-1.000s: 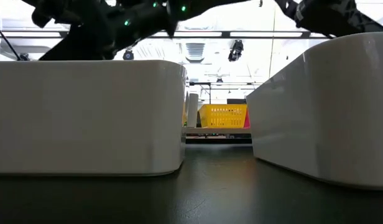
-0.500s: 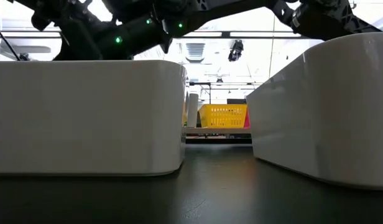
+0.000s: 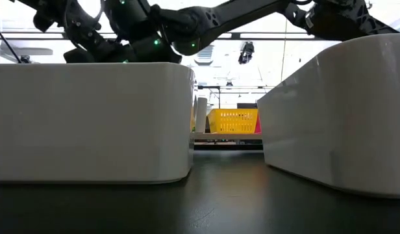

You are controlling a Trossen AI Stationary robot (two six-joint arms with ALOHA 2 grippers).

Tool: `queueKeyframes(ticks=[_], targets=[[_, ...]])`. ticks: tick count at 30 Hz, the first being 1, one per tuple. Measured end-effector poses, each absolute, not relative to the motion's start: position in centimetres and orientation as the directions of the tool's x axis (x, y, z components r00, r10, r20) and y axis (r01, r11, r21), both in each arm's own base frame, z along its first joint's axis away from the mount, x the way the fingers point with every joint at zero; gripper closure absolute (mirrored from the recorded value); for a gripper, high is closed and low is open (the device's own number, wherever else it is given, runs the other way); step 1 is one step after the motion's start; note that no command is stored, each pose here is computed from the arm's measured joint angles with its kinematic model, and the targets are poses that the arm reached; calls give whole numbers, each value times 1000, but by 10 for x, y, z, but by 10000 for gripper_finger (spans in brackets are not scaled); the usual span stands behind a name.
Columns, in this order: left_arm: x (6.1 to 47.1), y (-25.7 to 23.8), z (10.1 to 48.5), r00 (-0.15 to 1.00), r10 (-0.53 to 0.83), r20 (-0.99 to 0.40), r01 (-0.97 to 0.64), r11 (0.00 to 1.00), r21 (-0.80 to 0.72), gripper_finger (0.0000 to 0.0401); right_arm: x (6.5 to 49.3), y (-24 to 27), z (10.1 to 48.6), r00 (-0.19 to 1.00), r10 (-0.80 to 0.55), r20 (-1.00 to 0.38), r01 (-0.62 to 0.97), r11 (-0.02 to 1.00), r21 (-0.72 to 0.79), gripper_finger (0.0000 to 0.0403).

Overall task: Stack baskets on shelf by color
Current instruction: Stack the left yellow bin on top of the yellow bin on the shelf

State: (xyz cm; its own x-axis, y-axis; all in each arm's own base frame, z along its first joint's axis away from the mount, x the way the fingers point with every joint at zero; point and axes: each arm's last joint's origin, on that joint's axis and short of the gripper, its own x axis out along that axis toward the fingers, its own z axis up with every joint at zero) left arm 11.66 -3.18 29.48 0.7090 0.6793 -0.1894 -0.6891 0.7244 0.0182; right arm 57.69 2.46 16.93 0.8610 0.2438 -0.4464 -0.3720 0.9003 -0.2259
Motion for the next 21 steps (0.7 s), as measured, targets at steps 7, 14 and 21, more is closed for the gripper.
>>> queueKeyframes(ticks=[7, 14, 21], targets=[[118, -33, 294, 724, 659, -204, -672, 741, 13, 401, 559, 28, 219, 837, 248, -488, -425, 857, -292, 269], [126, -40, 297, 816, 525, -241, -563, 816, -130, 401, 510, 28, 267, 689, 244, -683, -499, 843, -202, 312], [164, -65, 272, 865, 329, -379, -454, 835, -311, 401, 439, 43, 304, 668, 232, -708, -484, 857, -176, 361]])
